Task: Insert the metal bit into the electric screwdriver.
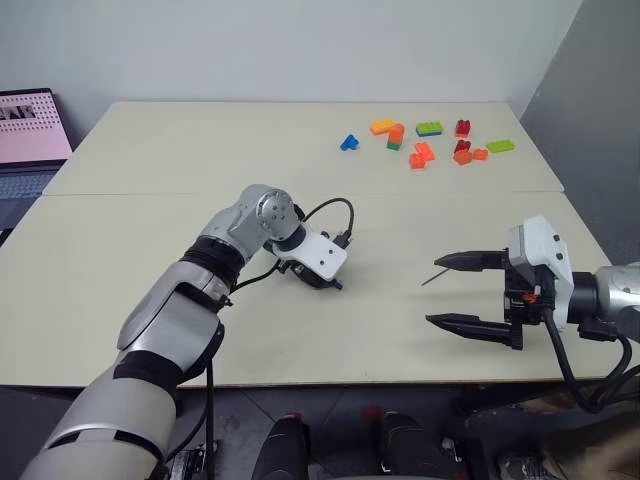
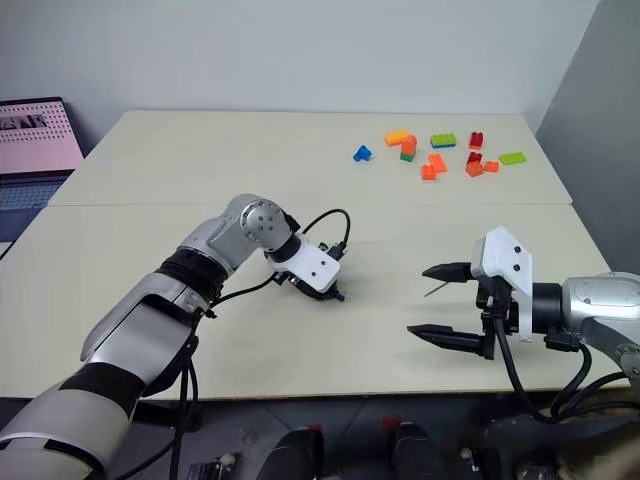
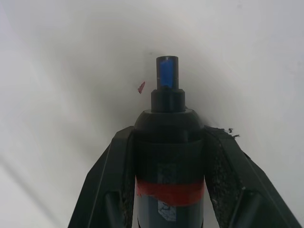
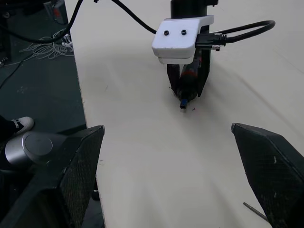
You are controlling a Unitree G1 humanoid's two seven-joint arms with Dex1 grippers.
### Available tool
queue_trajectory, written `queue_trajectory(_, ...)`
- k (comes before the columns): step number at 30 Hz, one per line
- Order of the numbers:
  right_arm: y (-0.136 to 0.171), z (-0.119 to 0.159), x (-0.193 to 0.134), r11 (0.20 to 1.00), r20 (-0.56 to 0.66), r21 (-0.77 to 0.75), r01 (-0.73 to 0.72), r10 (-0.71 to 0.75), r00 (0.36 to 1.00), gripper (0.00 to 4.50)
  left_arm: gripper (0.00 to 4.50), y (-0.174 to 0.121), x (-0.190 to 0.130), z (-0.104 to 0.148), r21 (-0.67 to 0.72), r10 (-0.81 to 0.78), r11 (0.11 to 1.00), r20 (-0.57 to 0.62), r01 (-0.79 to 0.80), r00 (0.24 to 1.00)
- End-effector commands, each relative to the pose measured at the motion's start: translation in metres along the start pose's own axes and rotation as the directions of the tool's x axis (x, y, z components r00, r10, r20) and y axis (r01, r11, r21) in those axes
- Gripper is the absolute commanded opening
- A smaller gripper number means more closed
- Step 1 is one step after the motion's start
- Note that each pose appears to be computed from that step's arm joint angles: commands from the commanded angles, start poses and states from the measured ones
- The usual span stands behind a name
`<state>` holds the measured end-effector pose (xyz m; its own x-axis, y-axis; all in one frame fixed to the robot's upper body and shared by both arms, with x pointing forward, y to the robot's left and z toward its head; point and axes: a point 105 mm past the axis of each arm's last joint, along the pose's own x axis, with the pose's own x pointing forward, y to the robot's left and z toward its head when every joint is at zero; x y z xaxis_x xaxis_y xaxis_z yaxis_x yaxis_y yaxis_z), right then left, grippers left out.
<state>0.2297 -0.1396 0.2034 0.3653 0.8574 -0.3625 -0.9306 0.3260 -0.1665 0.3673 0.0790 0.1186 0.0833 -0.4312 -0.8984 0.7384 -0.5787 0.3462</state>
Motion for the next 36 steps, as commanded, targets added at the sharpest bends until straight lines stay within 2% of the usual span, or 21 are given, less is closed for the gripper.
queue_trajectory(1, -0.002, 0.010, -0.006, 0.998, 0.009, -0.052, 0.021, -0.021, 1.000, 4.50, 1.62, 0.017, -0.018, 0.018, -0.089, 0.131, 0.989, 0.148, -0.119, 0.980)
queue_trajectory(4, -0.005, 0.011, -0.011, 0.998, 0.015, -0.049, 0.046, -0.045, 0.999, 4.50, 1.62, 0.030, -0.037, 0.031, -0.200, 0.240, 0.961, 0.249, -0.193, 0.938)
queue_trajectory(9, -0.007, 0.017, -0.019, 0.997, 0.038, -0.037, 0.073, -0.071, 0.997, 4.50, 1.62, 0.052, -0.068, 0.069, -0.456, 0.471, 0.854, 0.473, -0.251, 0.744)
queue_trajectory(11, -0.006, 0.020, -0.020, 0.997, 0.051, -0.031, 0.068, -0.067, 0.996, 4.50, 1.62, 0.056, -0.071, 0.081, -0.527, 0.544, 0.810, 0.513, -0.257, 0.664)
queue_trajectory(14, -0.007, 0.026, -0.021, 0.997, 0.068, -0.037, 0.073, -0.070, 0.995, 4.50, 1.62, 0.068, -0.068, 0.091, -0.663, 0.705, 0.688, 0.516, -0.295, 0.486)
queue_trajectory(16, -0.009, 0.028, -0.021, 0.995, 0.078, -0.039, 0.087, -0.084, 0.993, 4.50, 1.62, 0.071, -0.066, 0.093, -0.728, 0.772, 0.619, 0.495, -0.295, 0.399)
queue_trajectory(20, -0.009, 0.029, -0.021, 0.995, 0.085, -0.038, 0.096, -0.092, 0.992, 4.50, 1.62, 0.072, -0.053, 0.093, -0.795, 0.855, 0.511, 0.432, -0.326, 0.287)
queue_trajectory(23, -0.009, 0.032, -0.019, 0.995, 0.089, -0.043, 0.092, -0.088, 0.992, 4.50, 1.62, 0.070, -0.046, 0.089, -0.842, 0.902, 0.425, 0.363, -0.332, 0.233)
queue_trajectory(26, -0.010, 0.033, -0.020, 0.995, 0.090, -0.046, 0.089, -0.085, 0.992, 4.50, 1.62, 0.065, -0.041, 0.086, -0.857, 0.922, 0.380, 0.325, -0.348, 0.209)
queue_trajectory(30, -0.011, 0.034, -0.018, 0.996, 0.087, -0.052, 0.079, -0.075, 0.993, 4.50, 1.62, 0.044, -0.026, 0.071, -0.881, 0.943, 0.314, 0.244, -0.354, 0.228)
queue_trajectory(36, -0.012, 0.033, -0.017, 0.996, 0.077, -0.054, 0.069, -0.064, 0.995, 4.50, 1.62, 0.016, -0.025, 0.063, -0.911, 0.960, 0.240, 0.170, -0.335, 0.224)
